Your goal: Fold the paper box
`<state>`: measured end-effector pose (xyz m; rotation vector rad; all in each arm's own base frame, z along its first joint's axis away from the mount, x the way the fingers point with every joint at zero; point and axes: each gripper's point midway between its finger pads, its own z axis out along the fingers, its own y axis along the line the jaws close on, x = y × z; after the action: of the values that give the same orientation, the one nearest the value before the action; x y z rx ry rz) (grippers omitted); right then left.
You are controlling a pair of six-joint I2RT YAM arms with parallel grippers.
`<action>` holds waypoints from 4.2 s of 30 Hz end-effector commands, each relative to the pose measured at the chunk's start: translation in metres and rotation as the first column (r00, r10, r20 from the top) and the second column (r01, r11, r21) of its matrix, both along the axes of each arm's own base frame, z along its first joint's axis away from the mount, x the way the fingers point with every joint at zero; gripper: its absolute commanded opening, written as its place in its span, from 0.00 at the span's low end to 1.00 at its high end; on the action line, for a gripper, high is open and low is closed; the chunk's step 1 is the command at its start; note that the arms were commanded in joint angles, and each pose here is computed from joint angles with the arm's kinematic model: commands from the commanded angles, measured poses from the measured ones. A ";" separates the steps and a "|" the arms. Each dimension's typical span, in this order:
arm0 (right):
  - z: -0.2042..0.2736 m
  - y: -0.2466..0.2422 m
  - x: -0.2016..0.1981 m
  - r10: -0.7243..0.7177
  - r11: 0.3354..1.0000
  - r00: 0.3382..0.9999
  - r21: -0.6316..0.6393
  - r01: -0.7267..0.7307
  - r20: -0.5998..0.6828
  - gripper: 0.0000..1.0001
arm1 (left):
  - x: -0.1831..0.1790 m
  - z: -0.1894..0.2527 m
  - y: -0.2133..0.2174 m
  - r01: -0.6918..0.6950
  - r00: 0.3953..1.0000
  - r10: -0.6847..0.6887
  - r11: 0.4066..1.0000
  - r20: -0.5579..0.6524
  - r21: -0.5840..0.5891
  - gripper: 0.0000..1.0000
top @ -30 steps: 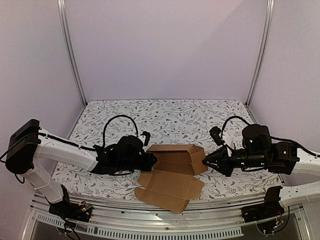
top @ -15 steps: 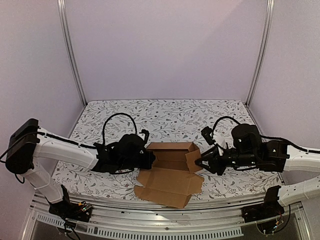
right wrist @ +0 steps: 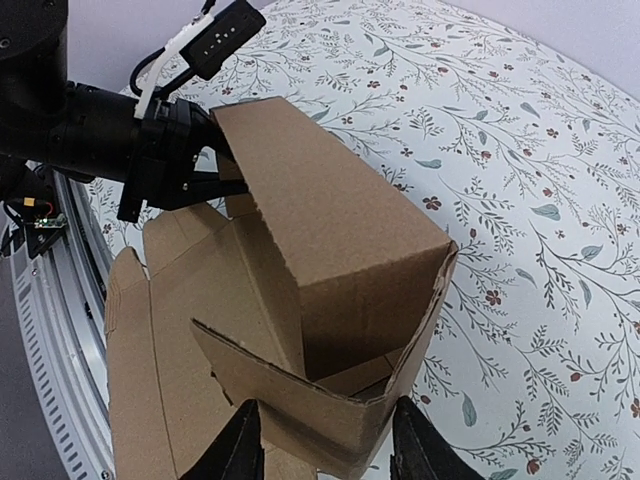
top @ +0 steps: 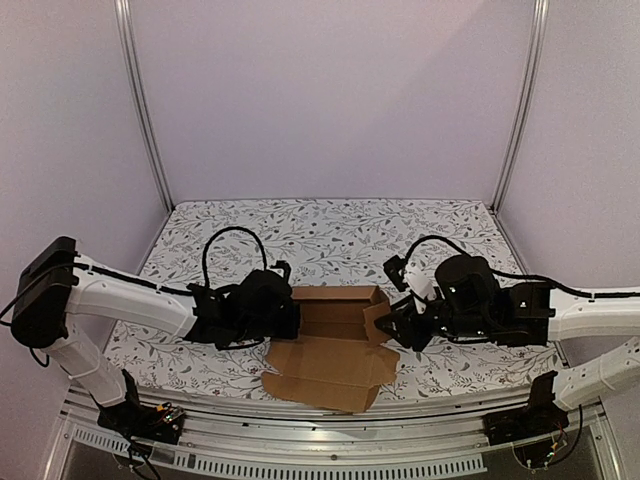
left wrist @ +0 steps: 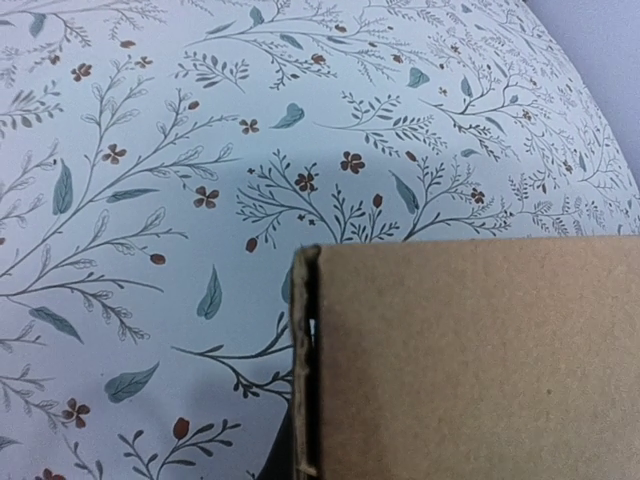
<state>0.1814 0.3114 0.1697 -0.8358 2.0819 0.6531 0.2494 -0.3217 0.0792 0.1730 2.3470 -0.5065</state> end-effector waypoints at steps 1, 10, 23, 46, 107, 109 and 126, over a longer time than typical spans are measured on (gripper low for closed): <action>0.013 0.009 0.012 -0.071 0.997 0.996 0.017 0.071 0.052 0.43 | 0.009 0.009 0.008 -0.067 0.998 0.067 0.998 0.007 0.004 0.00; 0.005 0.018 0.021 -0.122 0.992 0.992 0.027 0.121 0.042 0.42 | 0.012 0.013 0.014 -0.103 0.995 0.103 0.995 0.015 0.012 0.00; -0.005 0.037 0.025 -0.158 0.987 0.985 -0.011 0.159 0.064 0.46 | 0.016 0.016 0.020 -0.153 0.988 0.153 0.988 0.024 0.022 0.00; -0.013 0.040 0.055 -0.340 0.932 0.923 -0.065 0.356 0.179 0.26 | 0.017 0.017 0.017 -0.168 0.986 0.168 0.986 0.013 -0.007 0.00; -0.041 0.074 0.102 -0.415 0.896 0.849 -0.015 0.444 0.327 0.00 | -0.001 0.020 0.036 -0.170 0.984 0.171 0.985 -0.041 0.024 0.48; -0.045 0.071 0.109 -0.408 0.899 0.856 -0.025 0.438 0.316 0.00 | -0.006 0.019 0.044 -0.160 0.986 0.162 0.986 -0.049 0.045 0.49; -0.069 0.098 0.116 -0.051 0.999 0.962 0.004 0.051 0.268 0.00 | -0.026 0.081 0.078 -0.020 0.997 0.014 0.997 0.073 0.075 0.60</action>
<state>0.3120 0.3855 0.1090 -0.6402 1.9356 0.3409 0.2243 -0.2454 0.1479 0.1011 2.3208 -0.4364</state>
